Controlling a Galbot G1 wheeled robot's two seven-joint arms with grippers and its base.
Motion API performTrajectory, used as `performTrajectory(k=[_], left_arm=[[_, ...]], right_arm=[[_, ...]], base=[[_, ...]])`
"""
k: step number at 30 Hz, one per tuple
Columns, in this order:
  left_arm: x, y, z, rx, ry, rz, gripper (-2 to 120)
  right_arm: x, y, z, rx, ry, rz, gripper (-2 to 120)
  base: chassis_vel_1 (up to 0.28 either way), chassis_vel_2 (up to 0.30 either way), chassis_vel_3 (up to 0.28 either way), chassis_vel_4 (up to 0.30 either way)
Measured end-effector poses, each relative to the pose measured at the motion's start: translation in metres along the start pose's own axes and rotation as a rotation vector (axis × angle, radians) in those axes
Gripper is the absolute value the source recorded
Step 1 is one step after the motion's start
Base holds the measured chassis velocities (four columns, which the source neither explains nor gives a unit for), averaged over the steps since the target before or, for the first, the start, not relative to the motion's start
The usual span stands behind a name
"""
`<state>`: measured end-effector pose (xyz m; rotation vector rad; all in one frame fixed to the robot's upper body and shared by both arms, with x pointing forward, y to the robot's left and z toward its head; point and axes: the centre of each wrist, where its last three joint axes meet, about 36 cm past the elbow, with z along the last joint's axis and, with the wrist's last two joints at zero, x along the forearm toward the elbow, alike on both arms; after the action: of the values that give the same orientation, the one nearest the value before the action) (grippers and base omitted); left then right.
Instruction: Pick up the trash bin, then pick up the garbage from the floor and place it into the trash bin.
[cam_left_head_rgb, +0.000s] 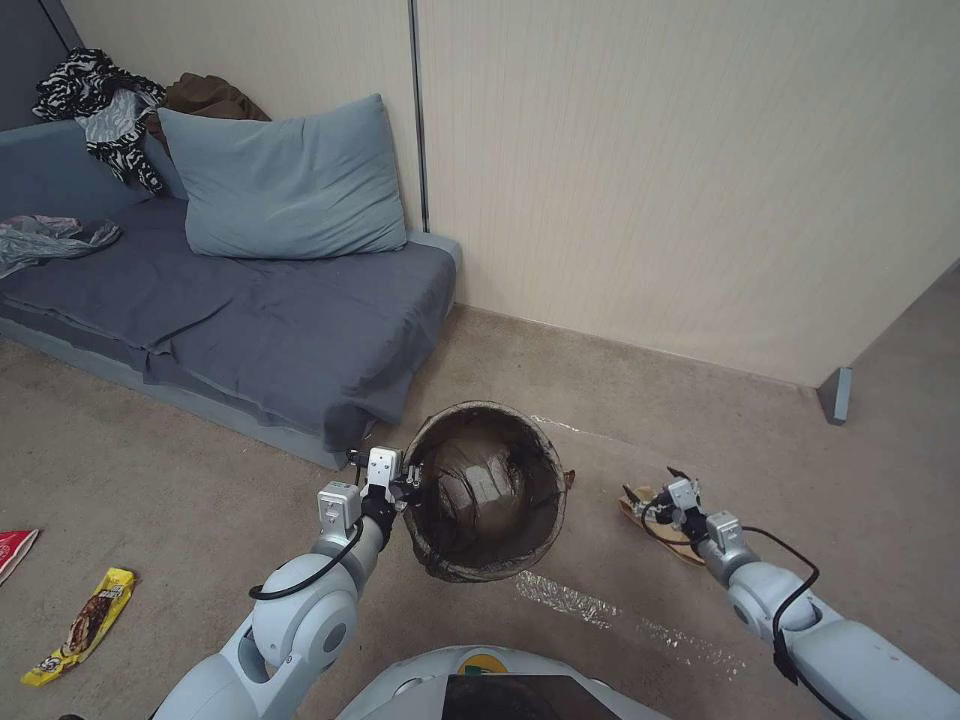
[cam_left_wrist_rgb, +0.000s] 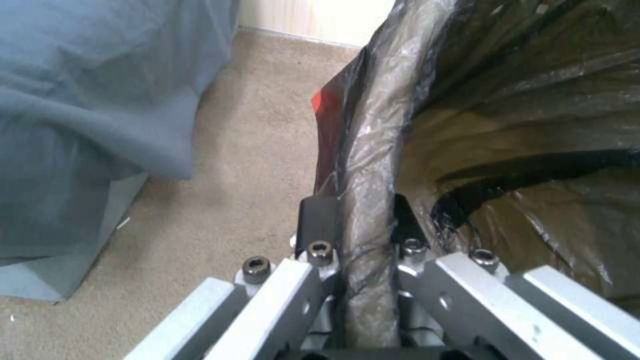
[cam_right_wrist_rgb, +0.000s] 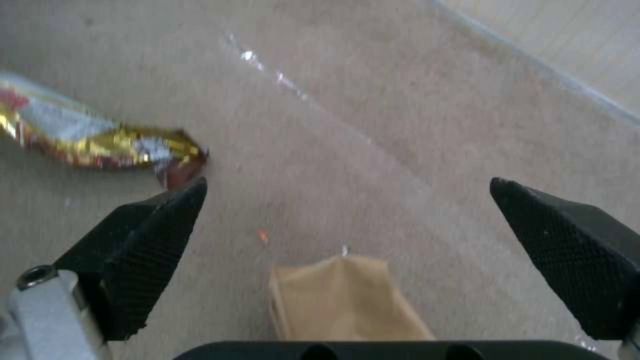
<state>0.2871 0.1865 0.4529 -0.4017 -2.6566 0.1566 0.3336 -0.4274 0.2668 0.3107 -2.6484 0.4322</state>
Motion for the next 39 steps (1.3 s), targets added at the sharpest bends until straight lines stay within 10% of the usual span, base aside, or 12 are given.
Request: performTrajectory(k=[39], left_arm=[[-0.001, -0.004, -0.004, 0.013, -0.018, 0.008, 0]], right_arm=[[-0.006, 0.014, 0.055, 0.041, 0.129, -0.012, 100]], base=[[0.0, 0.0, 0.0, 0.0]])
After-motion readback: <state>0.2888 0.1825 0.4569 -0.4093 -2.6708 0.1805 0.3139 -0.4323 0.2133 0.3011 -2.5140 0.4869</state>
